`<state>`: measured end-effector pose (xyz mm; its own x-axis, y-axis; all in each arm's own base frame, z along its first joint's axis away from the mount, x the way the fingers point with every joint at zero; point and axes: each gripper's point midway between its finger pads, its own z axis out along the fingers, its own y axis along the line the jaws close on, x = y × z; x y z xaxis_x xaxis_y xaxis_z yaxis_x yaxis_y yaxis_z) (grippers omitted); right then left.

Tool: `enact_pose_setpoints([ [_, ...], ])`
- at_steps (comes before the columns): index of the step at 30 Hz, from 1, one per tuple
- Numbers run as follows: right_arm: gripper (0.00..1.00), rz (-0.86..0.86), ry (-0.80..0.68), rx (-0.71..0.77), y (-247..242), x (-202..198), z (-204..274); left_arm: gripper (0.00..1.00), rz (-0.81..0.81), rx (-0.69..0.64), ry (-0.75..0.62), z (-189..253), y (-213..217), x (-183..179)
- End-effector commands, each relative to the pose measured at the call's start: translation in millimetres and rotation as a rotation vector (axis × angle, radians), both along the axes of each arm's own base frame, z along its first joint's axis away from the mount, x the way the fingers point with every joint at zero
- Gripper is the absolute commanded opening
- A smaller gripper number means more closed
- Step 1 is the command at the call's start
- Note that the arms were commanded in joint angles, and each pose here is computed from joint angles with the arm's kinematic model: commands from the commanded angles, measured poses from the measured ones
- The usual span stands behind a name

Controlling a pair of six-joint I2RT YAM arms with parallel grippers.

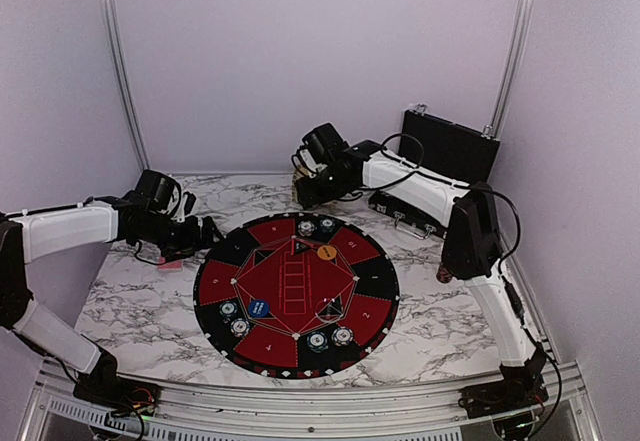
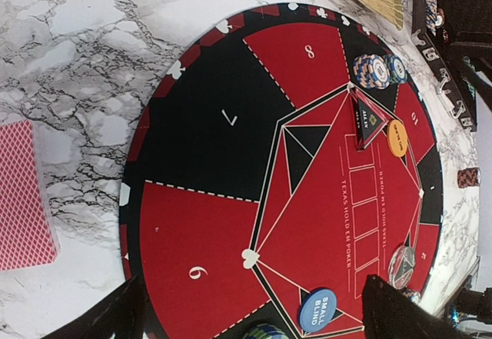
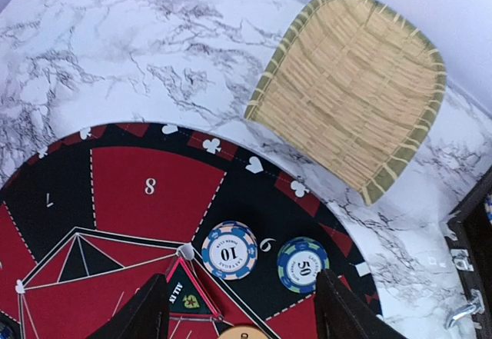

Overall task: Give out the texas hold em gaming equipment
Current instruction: Place the poker chips pile in the big blind area, then pick up the pile of poker chips from the pile of poker chips.

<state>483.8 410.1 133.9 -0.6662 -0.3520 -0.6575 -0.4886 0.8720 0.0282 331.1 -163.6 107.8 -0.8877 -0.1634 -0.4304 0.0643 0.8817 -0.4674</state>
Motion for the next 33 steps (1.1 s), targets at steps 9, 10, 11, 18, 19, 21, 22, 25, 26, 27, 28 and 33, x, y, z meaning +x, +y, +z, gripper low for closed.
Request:
enact_pose_setpoints([
  [9, 0.64, -0.151, -0.034, 0.054, -79.7, -55.3, 60.2, 0.99, -0.01, 0.002, -0.075, 27.4, -11.5, -6.1],
  [10, 0.64, -0.169, -0.026, 0.054, -91.2, -60.3, 58.9, 0.99, -0.012, 0.005, -0.075, 28.5, -13.4, -6.8],
  [11, 0.64, -0.186, -0.023, 0.058, -101.3, -65.7, 60.6, 0.99, -0.013, 0.008, -0.077, 29.2, -15.2, -6.9],
  [18, 0.65, -0.317, 0.02, 0.058, -181.2, -104.3, 45.3, 0.99, -0.022, 0.022, -0.085, 35.7, -29.5, -5.1],
  [19, 0.65, -0.338, 0.027, 0.058, -192.5, -109.4, 42.5, 0.99, -0.025, 0.022, -0.089, 38.2, -32.5, -3.5],
  [21, 0.65, -0.383, 0.035, 0.047, -215.7, -119.4, 35.9, 0.99, -0.028, 0.022, -0.093, 40.9, -37.2, -1.4],
  [22, 0.65, -0.404, 0.049, 0.032, -227.8, -126.0, 27.3, 0.99, -0.031, 0.023, -0.093, 41.7, -39.3, -0.5],
  [25, 0.66, -0.473, 0.071, 0.024, -261.5, -138.2, 15.3, 0.99, -0.034, 0.024, -0.091, 42.8, -44.2, 1.9],
  [26, 0.66, -0.489, 0.081, 0.017, -269.6, -142.6, 9.9, 0.99, -0.035, 0.024, -0.092, 43.8, -45.3, 2.6],
  [27, 0.67, -0.504, 0.091, 0.011, -277.3, -145.9, 4.6, 0.99, -0.037, 0.025, -0.093, 44.5, -46.4, 3.2],
  [28, 0.67, -0.523, 0.102, 0.004, -286.3, -148.4, -1.0, 0.99, -0.039, 0.028, -0.091, 44.2, -47.1, 3.4],
  [33, 0.71, -0.586, 0.126, -0.045, -315.4, -156.0, -18.0, 0.99, -0.038, 0.033, -0.09, 44.0, -48.4, 5.5],
])
